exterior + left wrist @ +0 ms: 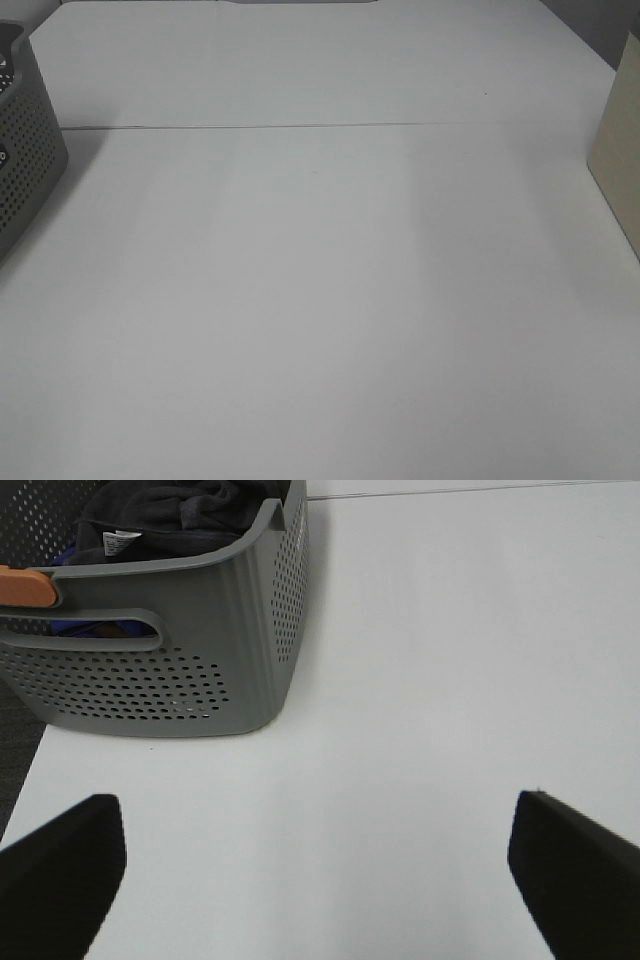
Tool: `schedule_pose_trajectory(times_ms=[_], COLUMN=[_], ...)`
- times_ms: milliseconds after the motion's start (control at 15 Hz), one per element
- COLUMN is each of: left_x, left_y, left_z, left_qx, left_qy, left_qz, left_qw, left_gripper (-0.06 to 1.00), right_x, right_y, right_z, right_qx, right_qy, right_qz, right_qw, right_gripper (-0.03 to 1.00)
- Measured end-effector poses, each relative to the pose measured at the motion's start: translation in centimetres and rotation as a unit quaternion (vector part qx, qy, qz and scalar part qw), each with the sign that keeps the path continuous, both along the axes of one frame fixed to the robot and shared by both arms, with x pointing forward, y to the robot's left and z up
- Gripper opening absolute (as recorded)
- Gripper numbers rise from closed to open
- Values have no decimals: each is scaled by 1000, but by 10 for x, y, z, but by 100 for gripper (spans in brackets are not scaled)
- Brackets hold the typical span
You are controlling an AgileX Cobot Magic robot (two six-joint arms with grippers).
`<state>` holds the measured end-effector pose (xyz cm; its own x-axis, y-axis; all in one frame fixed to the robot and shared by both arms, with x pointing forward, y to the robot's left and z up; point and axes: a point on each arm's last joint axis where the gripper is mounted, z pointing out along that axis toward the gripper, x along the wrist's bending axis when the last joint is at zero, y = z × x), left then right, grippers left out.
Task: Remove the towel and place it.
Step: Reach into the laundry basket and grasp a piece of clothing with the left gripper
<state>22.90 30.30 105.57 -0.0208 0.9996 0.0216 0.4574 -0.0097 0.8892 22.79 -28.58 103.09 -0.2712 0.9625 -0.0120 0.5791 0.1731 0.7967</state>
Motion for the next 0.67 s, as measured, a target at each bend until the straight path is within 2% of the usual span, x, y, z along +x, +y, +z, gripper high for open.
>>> schedule_pose_trajectory(times_ms=[667], left_x=[0], left_y=[0], left_z=[0], left_qx=[0], left_qy=[0], left_qz=[0], left_qw=[1000], left_gripper=[99], right_x=[0], right_y=[0], right_z=[0], right_qx=[0], right_qy=[0], right_qz=[0], right_qw=[1000], right_gripper=[77])
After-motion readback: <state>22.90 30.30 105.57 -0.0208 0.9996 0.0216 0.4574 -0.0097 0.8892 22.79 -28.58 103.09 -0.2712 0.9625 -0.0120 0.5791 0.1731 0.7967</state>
